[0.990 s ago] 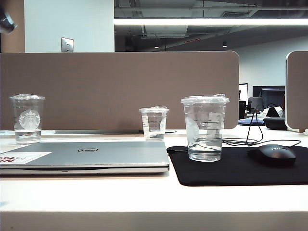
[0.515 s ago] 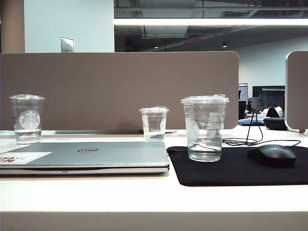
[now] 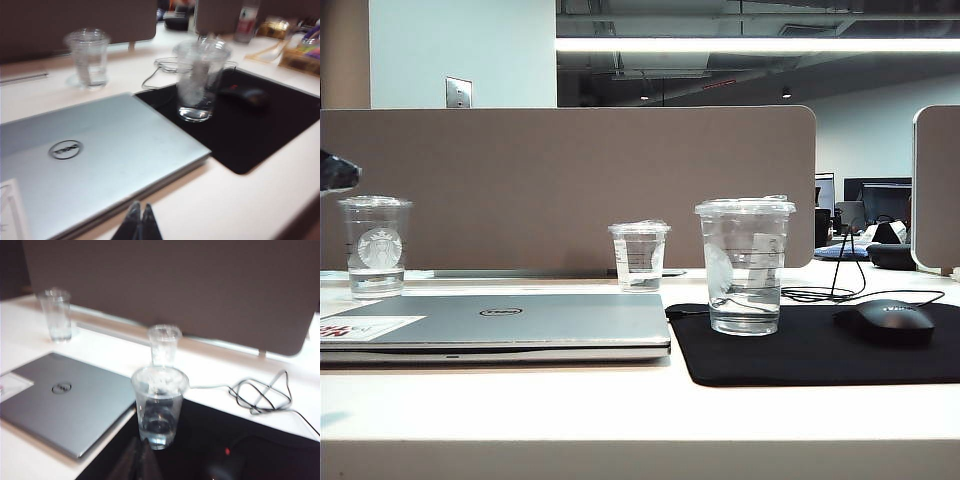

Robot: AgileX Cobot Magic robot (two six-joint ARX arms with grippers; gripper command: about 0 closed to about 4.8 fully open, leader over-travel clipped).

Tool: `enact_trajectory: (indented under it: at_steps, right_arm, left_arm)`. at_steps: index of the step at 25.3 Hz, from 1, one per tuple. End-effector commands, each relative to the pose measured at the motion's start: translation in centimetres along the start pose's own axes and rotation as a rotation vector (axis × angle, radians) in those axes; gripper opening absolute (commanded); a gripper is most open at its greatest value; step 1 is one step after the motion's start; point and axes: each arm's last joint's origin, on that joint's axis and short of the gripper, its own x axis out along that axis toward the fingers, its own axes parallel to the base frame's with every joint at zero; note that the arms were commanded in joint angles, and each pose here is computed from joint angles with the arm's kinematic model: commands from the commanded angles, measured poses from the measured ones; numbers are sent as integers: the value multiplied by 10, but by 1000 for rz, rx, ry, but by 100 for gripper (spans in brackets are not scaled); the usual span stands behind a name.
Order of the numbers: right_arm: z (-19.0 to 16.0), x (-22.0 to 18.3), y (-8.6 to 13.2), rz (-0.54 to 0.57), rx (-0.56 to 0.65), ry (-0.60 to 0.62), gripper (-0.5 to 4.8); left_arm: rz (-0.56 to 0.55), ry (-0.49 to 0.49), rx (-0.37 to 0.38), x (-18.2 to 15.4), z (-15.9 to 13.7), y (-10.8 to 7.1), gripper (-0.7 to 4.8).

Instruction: Pick up the coffee cup on the middle and place it on the right side of the laptop.

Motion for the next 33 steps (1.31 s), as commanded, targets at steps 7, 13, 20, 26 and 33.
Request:
enact_trajectory:
  at_steps: [7,13,20,26,33]
  right_arm:
    - [-52,29,4,-34,16,-34,-1]
    - [-89,38,4,-78,-36,44,-1]
    - [-89,38,0,-127,-90,42,-1]
    - [-89,37,-4,-169,-91,51,-1]
    - [-90,38,-4,-167,-91,53,-1]
  left_arm:
    - [163,-34,39,-1,5,18,-6]
    - [278,-76,61,-3,9,29,-6]
    - [290,-54,126,-3,8,30,-6]
    - [307,-86,152,-3,12,30,-5]
    - [313,-69,144,-3,10,30,-5]
